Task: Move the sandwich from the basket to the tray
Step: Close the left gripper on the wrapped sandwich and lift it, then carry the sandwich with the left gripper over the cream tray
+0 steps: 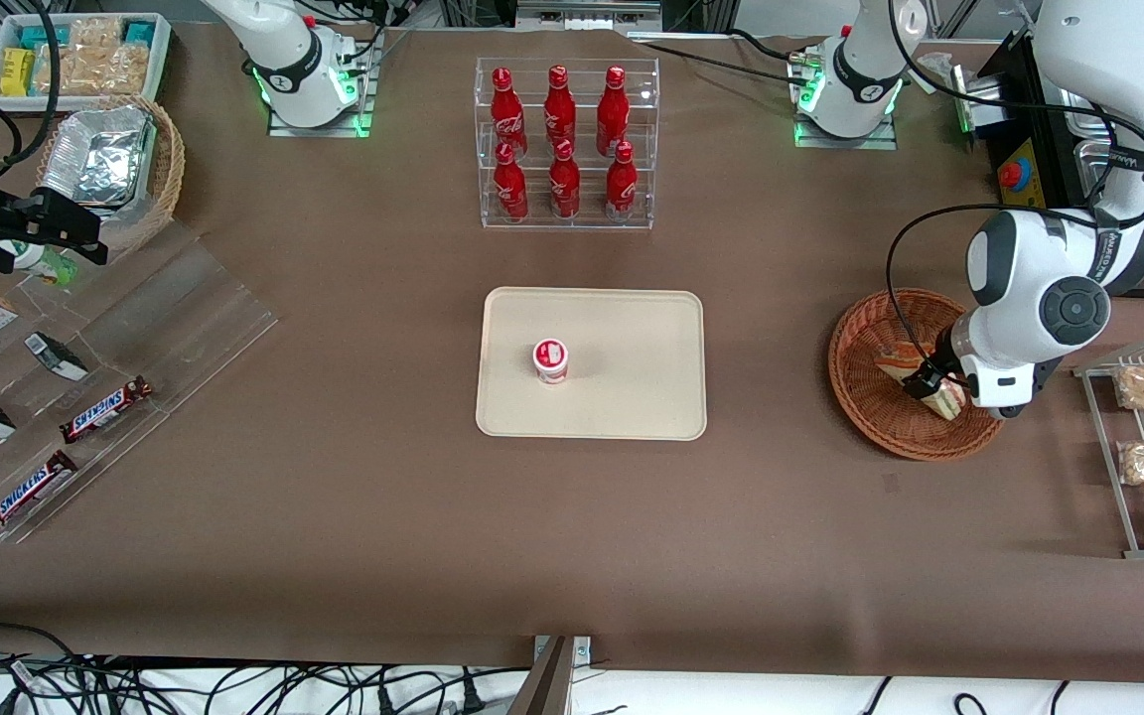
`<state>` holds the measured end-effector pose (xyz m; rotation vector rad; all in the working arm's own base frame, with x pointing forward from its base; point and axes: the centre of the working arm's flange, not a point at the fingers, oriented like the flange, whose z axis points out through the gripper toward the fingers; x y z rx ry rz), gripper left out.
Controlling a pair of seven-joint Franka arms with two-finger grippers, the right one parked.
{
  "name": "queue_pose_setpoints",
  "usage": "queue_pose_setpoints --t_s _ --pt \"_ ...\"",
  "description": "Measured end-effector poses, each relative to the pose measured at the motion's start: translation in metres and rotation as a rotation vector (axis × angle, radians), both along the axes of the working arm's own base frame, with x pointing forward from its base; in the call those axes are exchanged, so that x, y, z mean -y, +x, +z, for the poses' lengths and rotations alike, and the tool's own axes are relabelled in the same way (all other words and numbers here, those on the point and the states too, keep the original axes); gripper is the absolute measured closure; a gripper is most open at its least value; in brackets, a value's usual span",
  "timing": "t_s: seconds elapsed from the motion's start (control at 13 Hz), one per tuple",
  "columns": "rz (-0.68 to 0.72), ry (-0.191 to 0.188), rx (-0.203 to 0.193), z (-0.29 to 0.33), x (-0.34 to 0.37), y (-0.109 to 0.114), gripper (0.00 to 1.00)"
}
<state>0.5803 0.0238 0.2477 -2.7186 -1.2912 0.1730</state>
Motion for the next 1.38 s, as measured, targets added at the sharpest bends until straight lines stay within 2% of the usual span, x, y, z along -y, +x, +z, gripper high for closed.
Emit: queue_pose_setpoints --t_s 0.31,0.38,0.54,0.77,0.92,1.15,1.38 --pt "0.009 0.003 0.003 0.000 0.010 0.001 0.52" --pt "0.006 0.004 0.005 0.001 0.014 0.001 0.60" --pt "-0.005 0.008 -0.022 0.009 0.019 0.004 0.69" --pt "-0.086 0.035 -0.115 0.057 0.038 0.018 0.69" --pt "-0.177 0.027 -0.156 0.098 0.063 0.027 0.69" --pt "-0.296 0.010 -0.155 0.139 0.117 0.031 0.66" --pt "-0.424 -0.020 -0.139 0.153 0.191 0.019 0.66"
